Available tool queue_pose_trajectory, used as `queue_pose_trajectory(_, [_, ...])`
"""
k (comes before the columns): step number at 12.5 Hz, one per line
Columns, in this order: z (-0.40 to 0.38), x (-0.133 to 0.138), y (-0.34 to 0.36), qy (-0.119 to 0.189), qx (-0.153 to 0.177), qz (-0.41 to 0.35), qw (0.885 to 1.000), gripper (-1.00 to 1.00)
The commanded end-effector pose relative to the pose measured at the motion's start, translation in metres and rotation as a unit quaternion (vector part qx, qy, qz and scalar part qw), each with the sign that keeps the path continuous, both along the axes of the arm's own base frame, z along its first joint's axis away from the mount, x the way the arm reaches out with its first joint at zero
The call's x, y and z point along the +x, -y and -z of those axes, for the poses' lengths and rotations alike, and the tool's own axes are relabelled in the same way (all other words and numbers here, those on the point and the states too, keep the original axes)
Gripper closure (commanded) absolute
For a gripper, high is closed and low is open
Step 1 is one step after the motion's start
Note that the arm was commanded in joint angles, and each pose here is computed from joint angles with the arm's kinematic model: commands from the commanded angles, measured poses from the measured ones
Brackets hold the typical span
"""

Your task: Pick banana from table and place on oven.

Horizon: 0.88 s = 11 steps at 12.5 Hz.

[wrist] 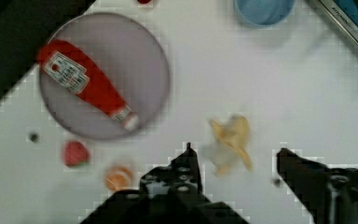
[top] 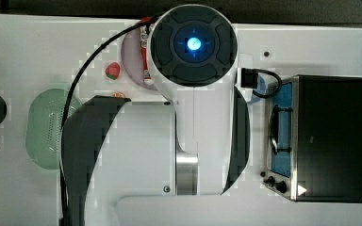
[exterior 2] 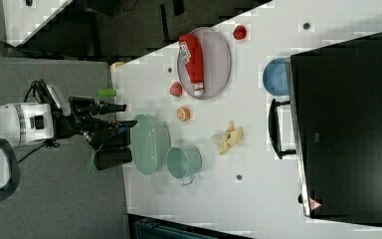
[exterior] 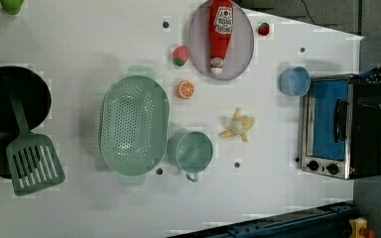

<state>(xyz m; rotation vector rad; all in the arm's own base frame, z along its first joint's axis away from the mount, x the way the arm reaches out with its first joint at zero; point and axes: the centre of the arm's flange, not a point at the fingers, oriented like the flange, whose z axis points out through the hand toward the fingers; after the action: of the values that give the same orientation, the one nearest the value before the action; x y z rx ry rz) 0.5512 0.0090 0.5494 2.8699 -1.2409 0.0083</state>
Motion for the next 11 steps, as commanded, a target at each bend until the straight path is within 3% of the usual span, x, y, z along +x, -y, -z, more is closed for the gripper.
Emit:
queue_pose_trajectory(1, [-0.056,-0.142,0.017,-0.004,0.000,0.000,1.000,-0.59])
queue_pose_trajectory(3, [-0.055,-0.142,0.017,-0.005,0.000,0.000,1.000,-1.00])
queue_pose_trajectory(7, [-0.029,-0.129,0.017,-0.020,0.001,-0.002,1.000,-1.00])
queue_pose_trajectory(11, [0.048,-0.089,0.016,-0.024,0.004,-0.007,1.000,-1.00])
